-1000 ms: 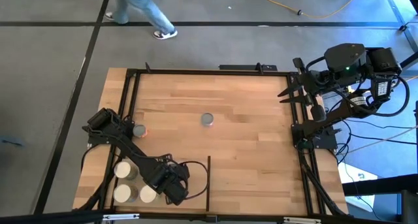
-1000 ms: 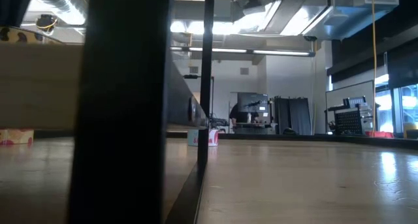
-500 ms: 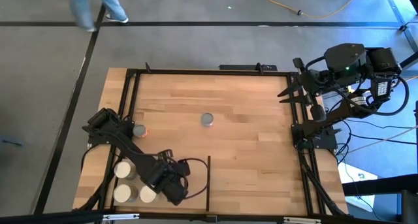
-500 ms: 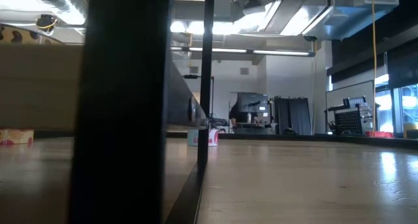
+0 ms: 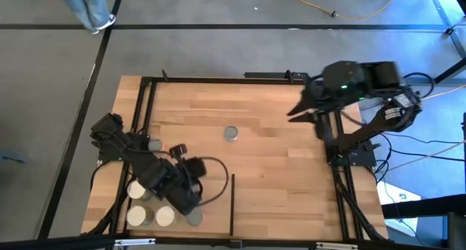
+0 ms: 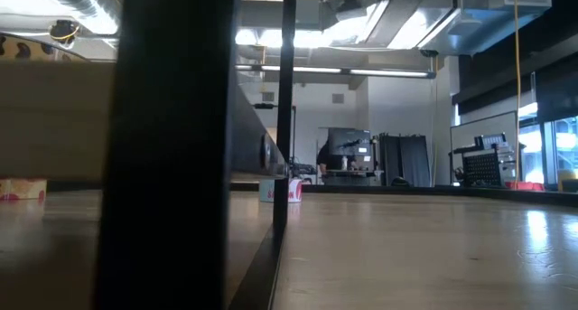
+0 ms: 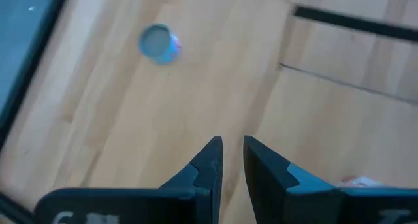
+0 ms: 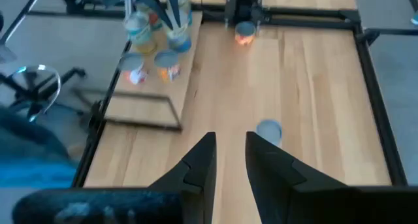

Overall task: Pick and place cans onto a shelf
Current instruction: Put the canned tuna on the shelf

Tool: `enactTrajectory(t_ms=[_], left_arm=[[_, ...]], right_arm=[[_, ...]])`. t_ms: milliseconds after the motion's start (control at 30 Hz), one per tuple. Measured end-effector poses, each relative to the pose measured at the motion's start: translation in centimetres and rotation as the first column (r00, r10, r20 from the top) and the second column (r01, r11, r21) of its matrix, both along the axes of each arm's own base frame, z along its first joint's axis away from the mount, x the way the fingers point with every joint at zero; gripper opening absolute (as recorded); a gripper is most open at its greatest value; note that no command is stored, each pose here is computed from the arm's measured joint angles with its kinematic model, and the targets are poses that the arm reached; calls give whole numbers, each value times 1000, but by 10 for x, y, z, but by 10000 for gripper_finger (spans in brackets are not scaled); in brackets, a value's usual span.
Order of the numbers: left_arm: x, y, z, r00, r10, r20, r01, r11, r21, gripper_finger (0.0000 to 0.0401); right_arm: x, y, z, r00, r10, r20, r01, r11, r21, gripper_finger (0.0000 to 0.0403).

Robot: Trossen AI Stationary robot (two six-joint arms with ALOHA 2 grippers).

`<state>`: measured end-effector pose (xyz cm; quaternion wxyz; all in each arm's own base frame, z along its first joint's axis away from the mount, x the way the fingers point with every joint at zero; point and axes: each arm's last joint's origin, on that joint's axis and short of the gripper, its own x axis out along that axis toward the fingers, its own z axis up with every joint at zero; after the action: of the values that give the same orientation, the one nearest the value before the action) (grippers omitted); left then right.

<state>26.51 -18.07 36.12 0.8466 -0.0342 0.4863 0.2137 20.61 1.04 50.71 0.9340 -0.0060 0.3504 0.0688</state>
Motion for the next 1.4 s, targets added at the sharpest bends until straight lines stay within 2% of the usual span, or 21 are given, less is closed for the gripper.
enactTrajectory(t_ms=[167,367,500,633,767,833,933,1067,1267,1400], left_arm=[[-6,18,16,996,56,70,-56,998,3,51],[-12,34,29,988,96,125,-99,995,20,54],[-16,44,36,982,121,145,-123,992,5,55],[-17,52,40,977,142,156,-144,990,-2,55],[-19,58,42,975,157,155,-161,987,8,55],[-20,61,42,975,165,147,-169,985,17,55],[-18,64,43,973,178,148,-183,983,17,55],[-16,69,43,969,196,148,-200,980,16,55],[-14,75,43,965,218,147,-222,975,16,55],[-12,77,42,964,227,135,-230,973,1,55]], right_arm=[[44,-13,-25,996,-93,10,93,994,-56,84],[81,-41,-81,968,-190,-165,182,981,-62,84],[102,-62,-118,950,-233,-208,221,972,-80,84],[121,-78,-151,971,-150,-185,117,977,-179,84],[135,-88,-187,973,-38,-226,-27,960,-279,84],[141,-90,-207,963,25,-270,-102,956,-276,84],[150,-90,-236,933,133,-336,-215,952,-220,84],[165,-89,-268,892,238,-384,-329,924,-192,84],[188,-85,-307,870,304,-388,-393,903,-174,84],[194,-79,-324,837,361,-412,-463,868,-178,84]])
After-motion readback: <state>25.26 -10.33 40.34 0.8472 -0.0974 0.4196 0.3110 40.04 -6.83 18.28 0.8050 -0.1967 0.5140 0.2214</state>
